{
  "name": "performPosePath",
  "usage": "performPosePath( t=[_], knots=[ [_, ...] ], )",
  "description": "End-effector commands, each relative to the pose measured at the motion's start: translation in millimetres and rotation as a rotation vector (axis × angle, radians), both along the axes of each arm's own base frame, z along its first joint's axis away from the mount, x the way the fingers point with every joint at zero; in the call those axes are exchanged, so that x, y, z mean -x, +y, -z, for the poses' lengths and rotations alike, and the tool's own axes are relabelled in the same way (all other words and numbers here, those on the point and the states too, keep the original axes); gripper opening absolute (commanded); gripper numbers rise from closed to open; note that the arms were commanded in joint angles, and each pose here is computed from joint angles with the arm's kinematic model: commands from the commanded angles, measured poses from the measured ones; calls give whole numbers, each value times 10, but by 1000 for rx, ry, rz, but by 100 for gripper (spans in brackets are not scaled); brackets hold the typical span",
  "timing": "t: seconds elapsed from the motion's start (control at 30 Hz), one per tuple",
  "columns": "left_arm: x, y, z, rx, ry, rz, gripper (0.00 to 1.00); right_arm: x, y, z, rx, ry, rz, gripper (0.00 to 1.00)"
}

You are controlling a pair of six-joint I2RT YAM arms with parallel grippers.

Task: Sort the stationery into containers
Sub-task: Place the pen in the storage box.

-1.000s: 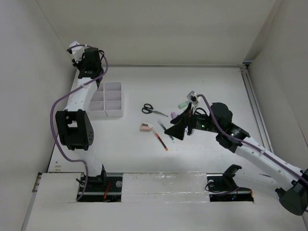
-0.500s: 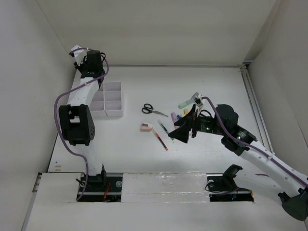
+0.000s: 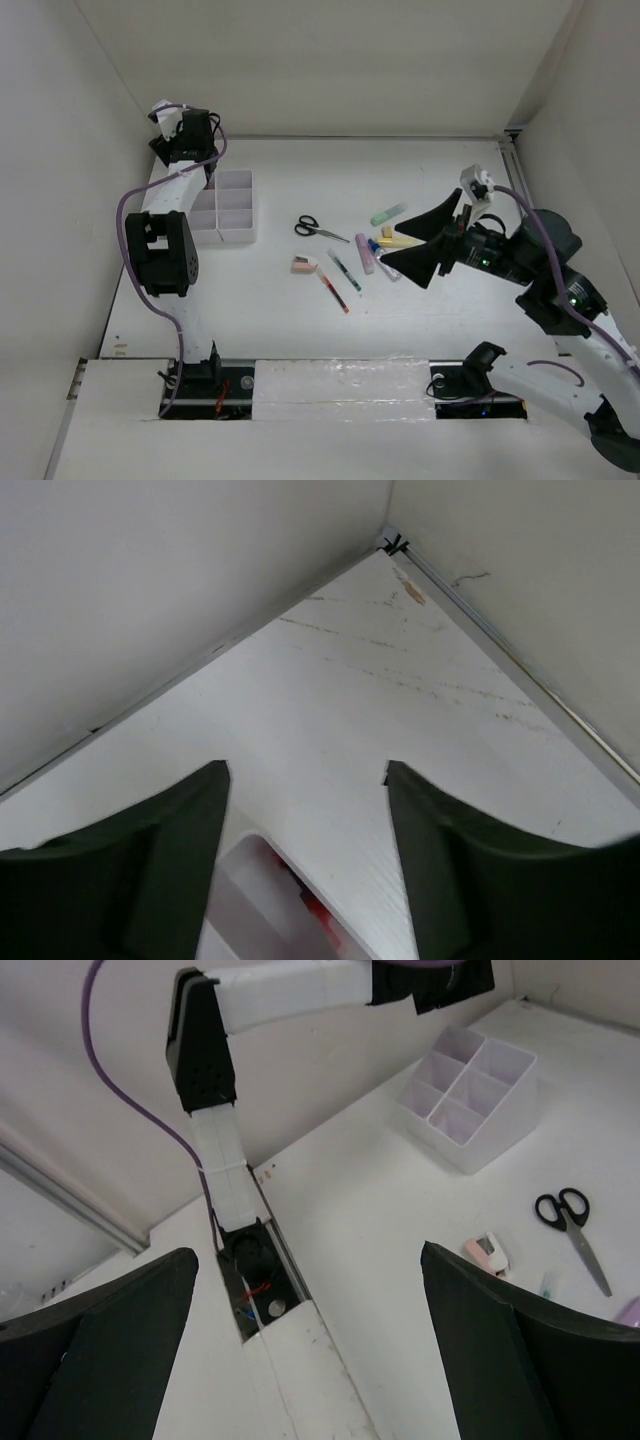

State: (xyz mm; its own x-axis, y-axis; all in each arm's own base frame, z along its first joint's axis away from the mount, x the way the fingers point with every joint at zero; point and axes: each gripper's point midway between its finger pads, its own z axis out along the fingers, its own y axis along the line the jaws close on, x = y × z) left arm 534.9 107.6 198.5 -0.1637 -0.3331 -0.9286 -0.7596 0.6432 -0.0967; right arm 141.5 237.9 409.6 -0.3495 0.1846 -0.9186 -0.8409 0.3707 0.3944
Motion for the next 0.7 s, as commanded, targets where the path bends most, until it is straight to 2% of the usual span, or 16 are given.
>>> performPosePath(
  t=[0.0,0.03,0.07,0.1,0.13,0.2,0.23,0.33,0.53,0.67],
  knots=[
    [-26,-6,-316,8,-69,1,63,51,-187,-344,-21,-53,64,100],
    [-13,-6,-371,8,-80,1,71,87,-235,-468,-36,-69,73,100],
    [21,-10,-538,15,-114,-3,97,83,-254,-515,-26,-57,84,100],
    [43,-25,-656,20,-132,7,100,92,-290,-629,-33,-64,98,100],
    [61,-108,-748,8,-137,30,100,150,-364,-969,-79,-93,112,100],
    [152,-268,-1202,-18,-196,60,100,199,-492,-1202,-90,-84,156,100],
    [200,-302,-1356,-34,-202,68,100,330,-620,-1578,-153,-132,165,100],
    [356,-412,-1831,4,-238,113,100,654,-863,-2068,-250,-219,150,100],
    [670,-553,-2404,52,-334,211,100,753,-952,-2279,-314,-258,152,100],
    [830,-653,-2431,83,-324,273,100,640,-921,-2229,-286,-235,182,100]
  ],
)
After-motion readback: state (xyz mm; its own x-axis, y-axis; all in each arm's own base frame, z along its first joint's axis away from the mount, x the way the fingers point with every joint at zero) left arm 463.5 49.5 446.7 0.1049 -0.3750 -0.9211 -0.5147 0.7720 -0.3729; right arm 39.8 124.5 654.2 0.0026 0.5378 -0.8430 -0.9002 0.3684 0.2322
